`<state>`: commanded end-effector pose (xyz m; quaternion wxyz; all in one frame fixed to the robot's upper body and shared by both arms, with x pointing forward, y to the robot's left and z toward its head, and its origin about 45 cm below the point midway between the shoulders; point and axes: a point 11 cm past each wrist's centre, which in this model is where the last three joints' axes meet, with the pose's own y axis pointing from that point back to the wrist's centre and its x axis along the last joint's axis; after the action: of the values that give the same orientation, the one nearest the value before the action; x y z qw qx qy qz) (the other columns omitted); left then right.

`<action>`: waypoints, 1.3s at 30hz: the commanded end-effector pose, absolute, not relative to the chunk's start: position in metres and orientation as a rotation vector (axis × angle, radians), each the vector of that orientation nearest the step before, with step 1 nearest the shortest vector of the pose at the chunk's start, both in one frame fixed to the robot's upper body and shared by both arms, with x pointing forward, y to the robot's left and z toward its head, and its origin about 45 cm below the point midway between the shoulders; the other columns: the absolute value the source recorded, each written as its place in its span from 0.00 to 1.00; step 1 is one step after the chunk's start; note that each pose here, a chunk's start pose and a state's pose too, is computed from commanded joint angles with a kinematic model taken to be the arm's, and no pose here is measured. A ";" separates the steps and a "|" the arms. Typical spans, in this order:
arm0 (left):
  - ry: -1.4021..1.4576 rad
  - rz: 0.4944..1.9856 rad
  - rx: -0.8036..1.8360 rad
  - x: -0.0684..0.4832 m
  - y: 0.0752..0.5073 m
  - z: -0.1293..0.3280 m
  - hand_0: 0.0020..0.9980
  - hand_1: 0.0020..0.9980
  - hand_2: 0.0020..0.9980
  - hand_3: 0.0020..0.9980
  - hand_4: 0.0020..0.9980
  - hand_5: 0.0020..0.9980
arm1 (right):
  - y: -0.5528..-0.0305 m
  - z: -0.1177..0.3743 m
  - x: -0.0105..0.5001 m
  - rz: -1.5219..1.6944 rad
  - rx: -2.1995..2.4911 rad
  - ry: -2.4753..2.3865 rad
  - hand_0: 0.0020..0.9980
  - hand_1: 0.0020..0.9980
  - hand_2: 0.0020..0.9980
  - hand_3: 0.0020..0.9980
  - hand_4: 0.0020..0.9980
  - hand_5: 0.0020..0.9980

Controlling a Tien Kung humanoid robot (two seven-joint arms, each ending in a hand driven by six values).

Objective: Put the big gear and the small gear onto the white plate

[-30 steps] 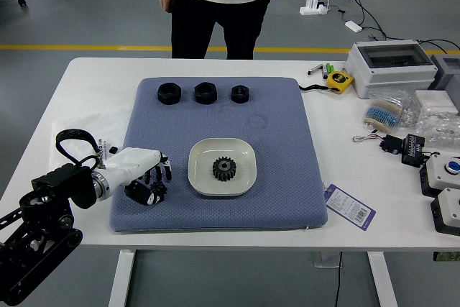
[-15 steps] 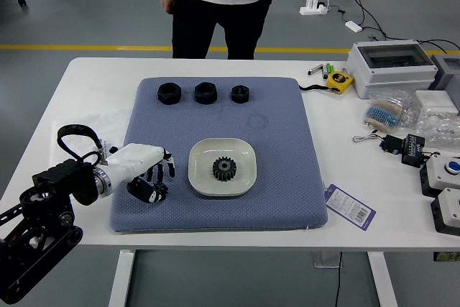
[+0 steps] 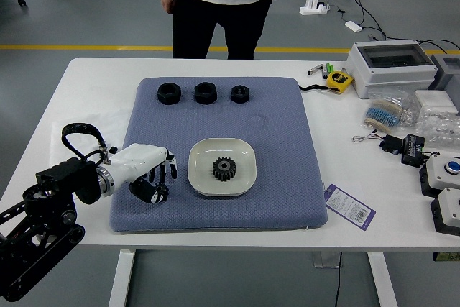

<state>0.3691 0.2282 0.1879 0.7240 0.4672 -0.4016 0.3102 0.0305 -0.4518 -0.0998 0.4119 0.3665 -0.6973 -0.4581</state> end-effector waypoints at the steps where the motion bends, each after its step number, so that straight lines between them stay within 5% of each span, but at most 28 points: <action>1: -0.886 0.687 1.029 0.369 0.228 0.189 0.30 0.35 0.44 0.53 0.85 0.00 | -0.452 -0.100 0.031 -1.152 0.922 -1.754 0.73 0.74 0.81 0.77 1.00 0.82; 12: -0.847 0.690 1.035 0.370 0.231 0.181 0.25 0.27 0.37 0.52 0.84 0.00 | -0.451 -0.100 0.031 -1.152 0.923 -1.751 0.73 0.74 0.81 0.77 1.00 0.82; 39: -0.864 0.687 1.021 0.372 0.228 0.193 0.22 0.26 0.39 0.57 0.75 0.00 | -0.452 -0.099 0.035 -1.147 0.926 -1.754 0.72 0.74 0.81 0.76 1.00 0.82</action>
<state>0.3719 0.2281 0.1928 0.7304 0.4639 -0.3925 0.3118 0.0347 -0.4519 -0.0994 0.4125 0.3684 -0.6972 -0.4561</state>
